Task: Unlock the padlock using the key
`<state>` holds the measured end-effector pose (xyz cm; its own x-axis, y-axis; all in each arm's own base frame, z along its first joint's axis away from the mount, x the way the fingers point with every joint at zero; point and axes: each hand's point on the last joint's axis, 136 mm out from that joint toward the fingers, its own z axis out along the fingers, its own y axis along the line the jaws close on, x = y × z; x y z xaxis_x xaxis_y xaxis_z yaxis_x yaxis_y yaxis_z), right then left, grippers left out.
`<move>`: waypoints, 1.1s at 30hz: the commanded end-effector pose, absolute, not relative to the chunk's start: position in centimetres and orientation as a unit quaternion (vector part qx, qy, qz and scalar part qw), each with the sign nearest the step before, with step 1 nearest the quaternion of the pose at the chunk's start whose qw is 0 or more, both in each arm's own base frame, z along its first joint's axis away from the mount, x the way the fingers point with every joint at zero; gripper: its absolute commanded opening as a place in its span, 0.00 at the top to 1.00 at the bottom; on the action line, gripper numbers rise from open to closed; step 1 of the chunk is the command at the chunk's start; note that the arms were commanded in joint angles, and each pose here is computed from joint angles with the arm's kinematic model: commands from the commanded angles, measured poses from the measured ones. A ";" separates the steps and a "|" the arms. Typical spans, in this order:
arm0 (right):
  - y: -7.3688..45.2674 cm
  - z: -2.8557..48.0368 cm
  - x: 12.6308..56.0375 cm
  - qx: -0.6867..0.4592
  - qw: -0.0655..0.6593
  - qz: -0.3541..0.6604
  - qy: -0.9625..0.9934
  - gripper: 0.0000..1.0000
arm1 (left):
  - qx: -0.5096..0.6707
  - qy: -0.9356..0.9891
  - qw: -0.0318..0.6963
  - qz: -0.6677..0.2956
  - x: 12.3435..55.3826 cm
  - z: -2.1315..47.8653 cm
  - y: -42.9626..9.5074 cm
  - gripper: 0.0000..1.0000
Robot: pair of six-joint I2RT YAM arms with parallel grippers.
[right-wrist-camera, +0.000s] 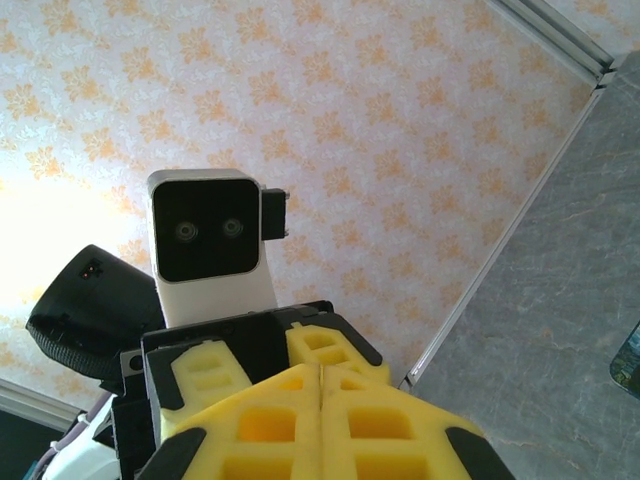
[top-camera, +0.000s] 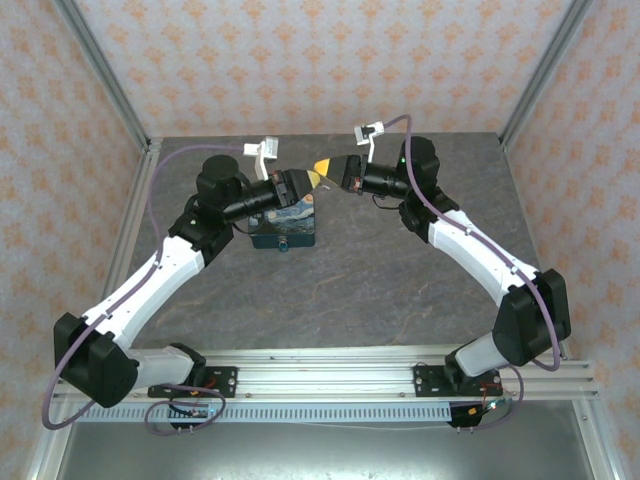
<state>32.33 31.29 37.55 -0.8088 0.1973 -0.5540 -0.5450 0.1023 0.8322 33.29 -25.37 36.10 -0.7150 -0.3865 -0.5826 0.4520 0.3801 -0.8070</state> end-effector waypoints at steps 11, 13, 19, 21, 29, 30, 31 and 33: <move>31.1 37.8 31.7 -0.129 0.297 0.652 0.686 1.00 | 0.039 0.732 0.396 -0.554 33.7 37.8 -25.4 1.00; 31.1 37.8 32.0 -0.118 0.296 0.650 0.690 1.00 | 0.042 0.736 0.396 -0.547 33.6 37.6 -25.3 1.00; 30.0 38.1 33.0 -0.076 0.294 0.629 0.715 0.49 | 0.051 0.751 0.399 -0.524 33.2 36.9 -24.9 1.00; 29.2 38.5 33.5 -0.057 0.290 0.631 0.717 0.43 | 0.053 0.753 0.400 -0.519 33.1 36.8 -24.7 1.00; 29.3 38.9 32.4 -0.063 0.265 0.645 0.714 0.49 | 0.062 0.749 0.391 -0.531 33.0 37.3 -24.9 1.00; 29.5 38.8 32.3 -0.064 0.262 0.646 0.714 0.50 | 0.063 0.748 0.388 -0.534 33.0 37.4 -25.1 1.00; 29.8 38.7 32.1 -0.067 0.259 0.647 0.714 0.51 | 0.064 0.748 0.385 -0.537 33.1 37.5 -25.2 1.00; 30.3 38.5 31.9 -0.072 0.254 0.649 0.714 0.53 | 0.068 0.746 0.378 -0.543 33.2 37.7 -25.6 1.00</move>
